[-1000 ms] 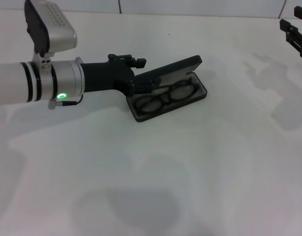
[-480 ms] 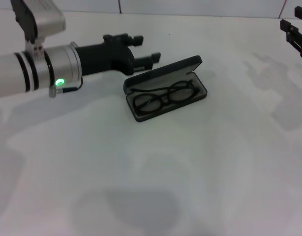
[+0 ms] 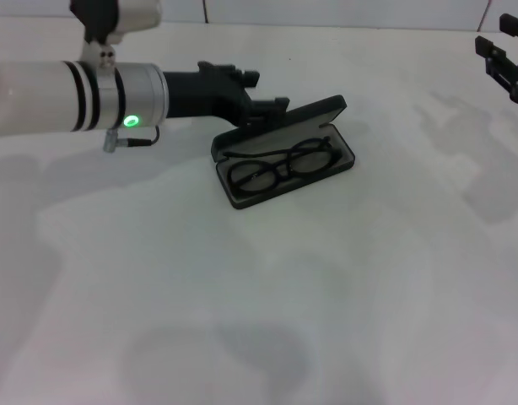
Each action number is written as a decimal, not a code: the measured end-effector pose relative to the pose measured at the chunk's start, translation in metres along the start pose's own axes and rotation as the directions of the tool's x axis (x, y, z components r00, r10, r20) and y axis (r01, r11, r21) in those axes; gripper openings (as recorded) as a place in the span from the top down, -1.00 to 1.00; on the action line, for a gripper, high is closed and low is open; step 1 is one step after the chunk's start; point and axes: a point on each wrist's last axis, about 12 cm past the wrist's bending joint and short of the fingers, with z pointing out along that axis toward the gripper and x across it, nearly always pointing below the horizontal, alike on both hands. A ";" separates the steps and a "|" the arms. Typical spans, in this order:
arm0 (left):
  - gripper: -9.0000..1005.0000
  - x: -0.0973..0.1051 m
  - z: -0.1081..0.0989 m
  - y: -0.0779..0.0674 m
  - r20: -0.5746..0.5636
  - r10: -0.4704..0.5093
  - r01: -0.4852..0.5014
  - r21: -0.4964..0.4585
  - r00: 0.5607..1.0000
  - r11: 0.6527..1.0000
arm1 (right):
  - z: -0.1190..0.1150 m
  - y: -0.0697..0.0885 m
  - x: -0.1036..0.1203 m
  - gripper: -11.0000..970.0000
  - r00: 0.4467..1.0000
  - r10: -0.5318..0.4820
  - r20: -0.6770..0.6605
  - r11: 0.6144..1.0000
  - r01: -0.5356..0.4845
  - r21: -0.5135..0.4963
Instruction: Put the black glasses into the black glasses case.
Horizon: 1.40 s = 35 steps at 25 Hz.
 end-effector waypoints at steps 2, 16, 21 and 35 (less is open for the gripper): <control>-0.41 0.001 0.004 -0.001 -0.028 0.005 -0.005 -0.001 1.000 1.000 | 0.002 0.001 0.001 0.16 1.000 0.000 -0.002 1.000 0.000 -0.004; -0.41 0.010 0.019 -0.020 -0.077 0.136 -0.130 0.082 0.988 0.988 | 0.000 -0.004 0.006 0.12 1.000 0.018 -0.010 1.000 -0.018 0.021; -0.41 0.016 0.021 -0.025 -0.073 0.182 -0.175 0.098 0.981 0.980 | 0.001 -0.005 0.005 0.10 1.000 0.017 -0.010 1.000 -0.016 0.026; -0.42 0.019 -0.043 -0.022 0.295 0.115 -0.170 0.166 0.948 0.971 | 0.001 0.034 -0.022 0.06 0.979 0.127 0.161 0.927 -0.060 -0.371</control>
